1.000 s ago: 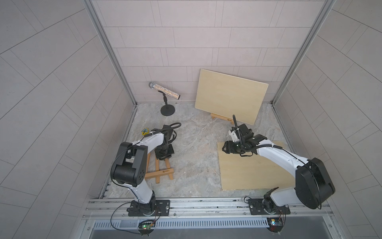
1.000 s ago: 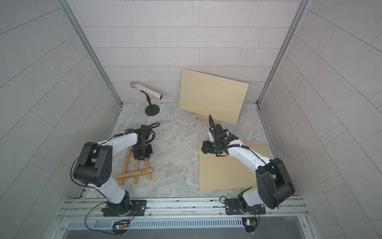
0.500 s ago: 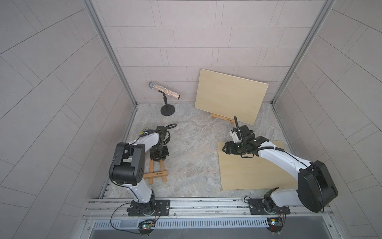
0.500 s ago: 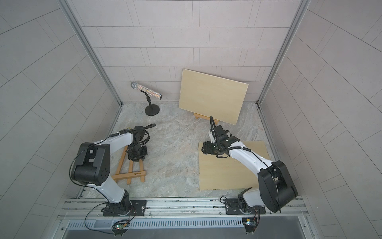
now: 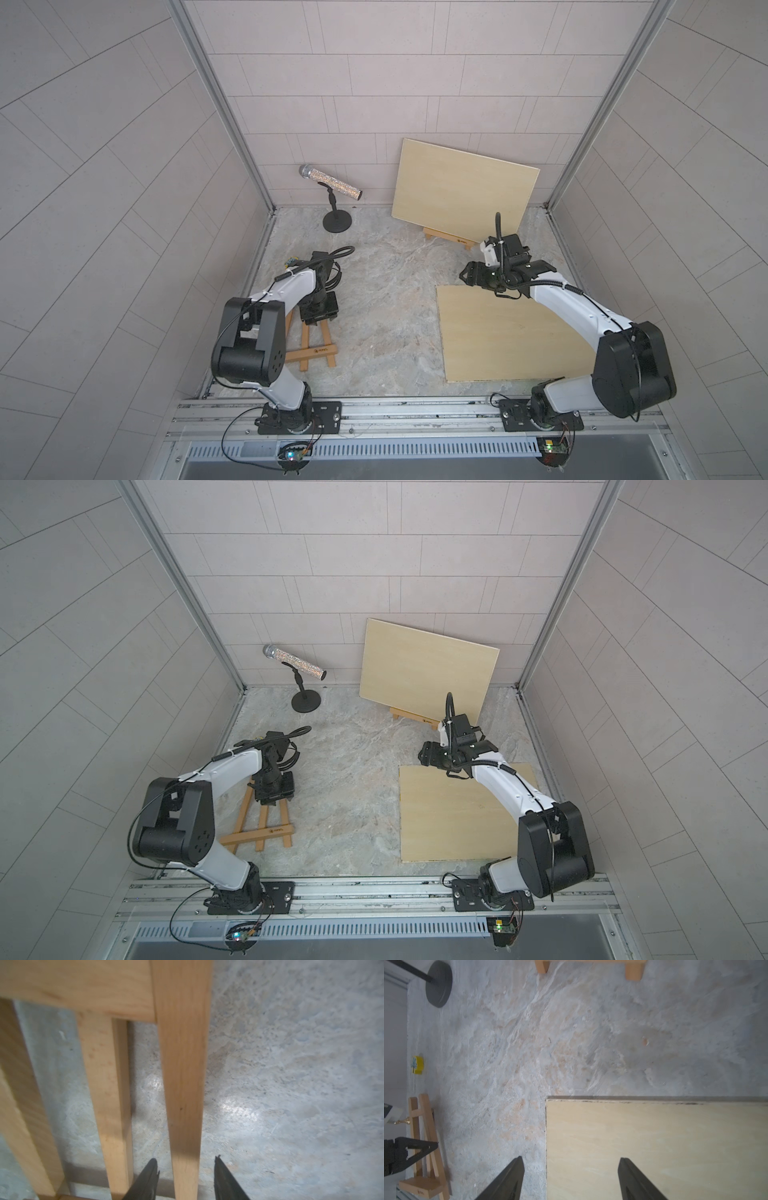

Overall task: Disassemble the easel
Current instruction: Move the easel to the center of the board.

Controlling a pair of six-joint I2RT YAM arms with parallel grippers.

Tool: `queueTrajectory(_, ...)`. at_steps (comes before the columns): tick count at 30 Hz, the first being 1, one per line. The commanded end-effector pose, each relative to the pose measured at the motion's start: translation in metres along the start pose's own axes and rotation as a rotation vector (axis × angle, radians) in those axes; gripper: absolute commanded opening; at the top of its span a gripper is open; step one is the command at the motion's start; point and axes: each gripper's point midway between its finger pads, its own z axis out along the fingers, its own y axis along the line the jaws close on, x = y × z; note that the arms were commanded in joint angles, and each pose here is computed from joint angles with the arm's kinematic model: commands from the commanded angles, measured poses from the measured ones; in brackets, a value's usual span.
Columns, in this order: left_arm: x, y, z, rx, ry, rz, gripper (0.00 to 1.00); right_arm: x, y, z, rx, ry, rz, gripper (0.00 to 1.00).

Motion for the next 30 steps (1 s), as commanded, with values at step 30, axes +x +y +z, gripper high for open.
queueTrajectory(30, -0.030, -0.102, -0.070, 0.187, -0.197, 0.128, 0.66, -0.123, -0.041, 0.093, -0.177, -0.346, 0.498, 0.92)
